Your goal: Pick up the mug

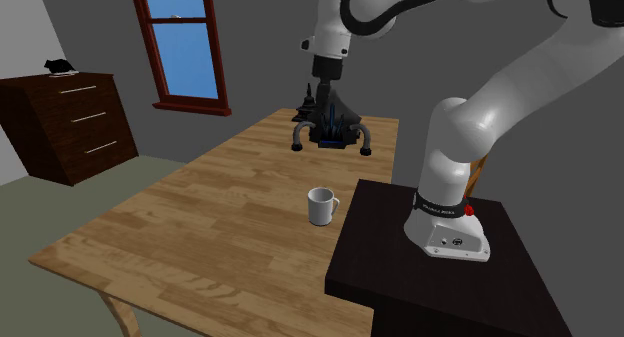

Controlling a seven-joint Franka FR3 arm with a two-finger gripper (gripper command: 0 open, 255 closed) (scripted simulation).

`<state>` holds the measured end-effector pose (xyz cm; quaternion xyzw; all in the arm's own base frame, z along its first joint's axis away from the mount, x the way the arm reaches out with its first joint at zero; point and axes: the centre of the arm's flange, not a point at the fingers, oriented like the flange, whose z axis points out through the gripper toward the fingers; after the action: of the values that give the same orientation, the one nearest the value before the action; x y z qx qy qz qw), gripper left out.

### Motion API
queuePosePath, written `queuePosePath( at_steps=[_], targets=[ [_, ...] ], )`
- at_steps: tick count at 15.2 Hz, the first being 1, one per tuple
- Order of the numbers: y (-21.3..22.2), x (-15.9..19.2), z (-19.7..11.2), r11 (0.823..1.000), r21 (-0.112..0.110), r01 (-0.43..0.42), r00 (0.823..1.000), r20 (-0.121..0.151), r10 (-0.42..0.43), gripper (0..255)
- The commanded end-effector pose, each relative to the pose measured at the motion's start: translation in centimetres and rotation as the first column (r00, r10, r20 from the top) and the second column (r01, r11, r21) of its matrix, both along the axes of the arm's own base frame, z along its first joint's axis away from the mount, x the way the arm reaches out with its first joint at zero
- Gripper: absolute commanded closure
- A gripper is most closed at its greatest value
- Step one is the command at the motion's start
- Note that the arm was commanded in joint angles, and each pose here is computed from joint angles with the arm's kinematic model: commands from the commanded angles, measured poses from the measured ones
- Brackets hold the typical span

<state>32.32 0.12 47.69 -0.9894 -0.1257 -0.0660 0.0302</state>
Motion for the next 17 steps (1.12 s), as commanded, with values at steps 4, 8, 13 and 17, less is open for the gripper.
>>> queuePosePath(
  at_steps=[4, 8, 13, 17],
  targets=[
    [-1.8, 0.7, -6.2, 0.999, 0.003, -0.038, 0.999, -0.007, 0.038, 0],
    [-3.1, 1.2, -11.3, 0.998, 0.005, -0.066, 0.998, -0.014, 0.066, 0],
    [-4.8, 1.8, -17.7, 0.995, 0.008, -0.102, 0.994, -0.023, 0.102, 0],
    [-6.1, 2.3, -22.9, 0.991, 0.011, -0.131, 0.991, -0.03, 0.131, 0]
  ],
)
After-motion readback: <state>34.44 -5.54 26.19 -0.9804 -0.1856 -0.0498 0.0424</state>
